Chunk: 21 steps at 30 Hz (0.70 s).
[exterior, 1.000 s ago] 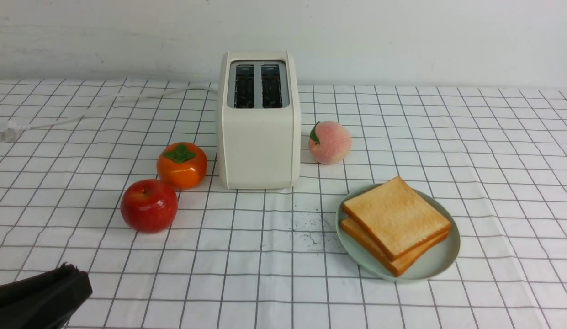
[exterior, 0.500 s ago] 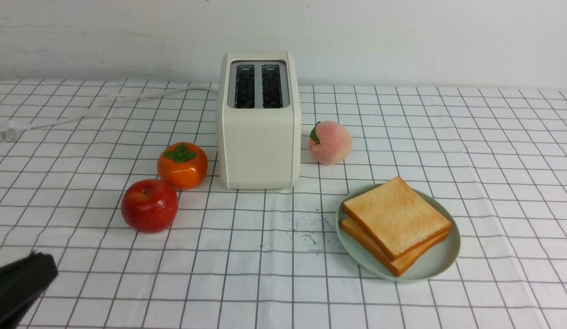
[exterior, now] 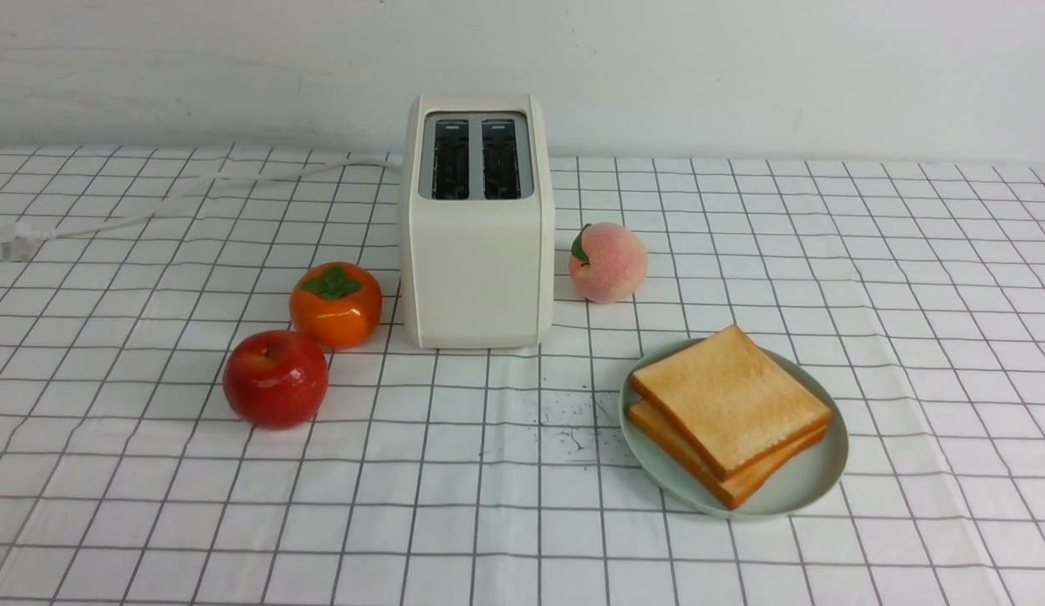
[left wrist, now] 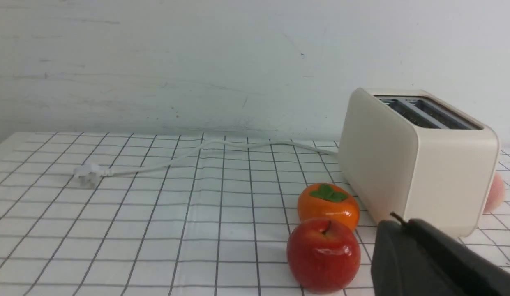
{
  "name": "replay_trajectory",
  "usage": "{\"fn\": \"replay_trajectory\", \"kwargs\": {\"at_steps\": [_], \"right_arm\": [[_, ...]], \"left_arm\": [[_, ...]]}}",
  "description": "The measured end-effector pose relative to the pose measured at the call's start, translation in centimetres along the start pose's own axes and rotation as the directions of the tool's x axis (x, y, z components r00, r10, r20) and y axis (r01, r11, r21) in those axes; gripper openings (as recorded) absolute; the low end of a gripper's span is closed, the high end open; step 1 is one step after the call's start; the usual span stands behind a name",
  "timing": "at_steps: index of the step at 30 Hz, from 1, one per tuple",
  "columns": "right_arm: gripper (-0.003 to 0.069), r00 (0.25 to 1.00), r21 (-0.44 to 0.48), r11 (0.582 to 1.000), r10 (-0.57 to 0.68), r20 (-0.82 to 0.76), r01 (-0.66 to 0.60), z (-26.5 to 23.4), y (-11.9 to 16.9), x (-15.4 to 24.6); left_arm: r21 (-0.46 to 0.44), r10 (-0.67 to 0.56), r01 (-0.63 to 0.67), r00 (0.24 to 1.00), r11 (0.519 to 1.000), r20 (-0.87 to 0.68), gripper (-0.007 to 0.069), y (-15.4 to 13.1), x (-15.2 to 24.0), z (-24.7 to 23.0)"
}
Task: Take toasted bread from bread machine on white checkered table place on plate.
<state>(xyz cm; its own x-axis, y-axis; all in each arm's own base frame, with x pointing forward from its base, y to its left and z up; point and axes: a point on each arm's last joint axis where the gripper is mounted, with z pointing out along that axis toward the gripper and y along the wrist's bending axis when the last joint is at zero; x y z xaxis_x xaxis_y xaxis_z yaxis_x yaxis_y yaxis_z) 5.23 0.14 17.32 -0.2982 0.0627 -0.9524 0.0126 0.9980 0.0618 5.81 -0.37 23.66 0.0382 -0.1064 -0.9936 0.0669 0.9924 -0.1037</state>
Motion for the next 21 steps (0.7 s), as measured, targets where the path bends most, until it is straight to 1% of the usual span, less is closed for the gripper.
{"fn": "replay_trajectory", "kwargs": {"at_steps": [1, 2, 3, 7, 8, 10, 11, 21], "right_arm": [[0.0059, 1.000, 0.000, 1.000, 0.000, 0.000, 0.000, 0.0, 0.0, 0.0], [0.0059, 1.000, 0.000, 1.000, 0.000, 0.000, 0.000, 0.0, 0.0, 0.0], [0.0062, 1.000, 0.000, 1.000, 0.000, -0.001, 0.000, 0.0, 0.0, 0.0], [0.0066, 1.000, 0.000, 1.000, -0.001, 0.000, 0.001, 0.0, 0.0, 0.0], [0.0069, 1.000, 0.000, 1.000, -0.001, 0.000, 0.001, 0.0, 0.0, 0.0], [0.0071, 1.000, 0.000, 1.000, -0.001, 0.000, 0.001, 0.0, 0.0, 0.0], [0.0073, 1.000, 0.000, 1.000, -0.001, 0.000, 0.001, 0.0, 0.0, 0.0], [0.0087, 1.000, 0.000, 1.000, -0.001, 0.000, 0.001, 0.0, 0.0, 0.0]], "left_arm": [[-0.001, -0.010, 0.010, 1.000, 1.000, -0.002, -0.0013, 0.1, 1.3, -0.3], [0.054, -0.015, 0.015, 1.000, 0.998, -0.003, -0.0013, 0.1, 1.2, -0.3], [-0.007, -0.047, 0.047, 0.998, 0.999, -0.040, -0.0013, 0.3, 3.1, -0.3], [-0.036, -0.128, 0.124, 0.976, 0.992, -0.177, -0.0013, 0.5, 5.0, -0.5], [-0.060, -0.159, 0.149, 0.952, 0.987, -0.261, -0.0013, 0.5, 5.8, -0.6], [-0.070, -0.171, 0.157, 0.940, 0.985, -0.296, -0.0013, 0.5, 6.2, -0.7], [-0.086, -0.192, 0.173, 0.922, 0.981, -0.337, -0.0013, 0.5, 6.6, -0.9], [-0.094, -0.213, 0.192, 0.914, 0.977, -0.345, -0.0013, 0.5, 6.7, -0.9]]}}
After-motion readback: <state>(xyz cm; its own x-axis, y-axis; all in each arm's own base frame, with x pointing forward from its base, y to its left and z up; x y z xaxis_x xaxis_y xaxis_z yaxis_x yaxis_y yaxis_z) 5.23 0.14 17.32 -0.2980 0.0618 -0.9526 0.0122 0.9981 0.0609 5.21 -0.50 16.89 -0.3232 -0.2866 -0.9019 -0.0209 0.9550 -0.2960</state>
